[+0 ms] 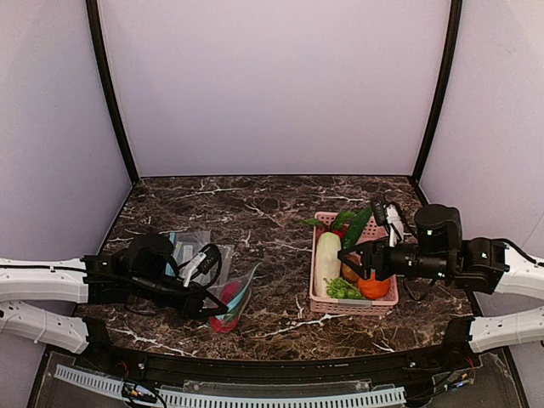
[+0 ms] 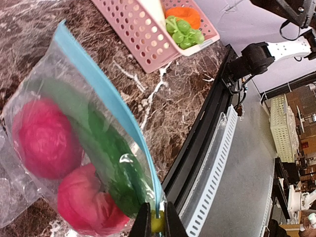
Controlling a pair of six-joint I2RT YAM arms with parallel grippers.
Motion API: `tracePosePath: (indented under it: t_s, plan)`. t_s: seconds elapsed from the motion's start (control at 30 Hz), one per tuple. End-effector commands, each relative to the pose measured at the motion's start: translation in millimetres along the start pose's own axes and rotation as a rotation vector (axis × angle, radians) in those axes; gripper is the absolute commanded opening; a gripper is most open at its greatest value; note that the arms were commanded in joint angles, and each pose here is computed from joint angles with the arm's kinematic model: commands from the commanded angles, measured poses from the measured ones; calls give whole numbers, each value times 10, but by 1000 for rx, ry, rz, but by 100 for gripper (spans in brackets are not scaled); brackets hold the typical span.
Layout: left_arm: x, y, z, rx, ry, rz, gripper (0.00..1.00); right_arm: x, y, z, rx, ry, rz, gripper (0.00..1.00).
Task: Place the food in the zip-top bag and seal the zipper
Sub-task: Place the zipper food storage bag at the center of the board.
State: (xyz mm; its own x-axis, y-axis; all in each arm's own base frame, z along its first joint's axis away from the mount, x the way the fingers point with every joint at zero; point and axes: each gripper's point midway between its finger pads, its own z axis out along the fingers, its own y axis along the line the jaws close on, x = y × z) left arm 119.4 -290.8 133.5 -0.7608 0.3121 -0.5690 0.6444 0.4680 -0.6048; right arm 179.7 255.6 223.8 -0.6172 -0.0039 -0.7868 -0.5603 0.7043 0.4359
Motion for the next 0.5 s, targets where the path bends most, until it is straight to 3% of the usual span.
tracePosePath:
  t_s: [0.0, 0.47]
  plan:
    - [67, 131, 37, -17, -7, -61, 1, 59, -144, -24, 51, -6, 43, 68]
    - [-100, 69, 286, 36, 35, -36, 1, 152, -220, -27, 74, 11, 62, 71]
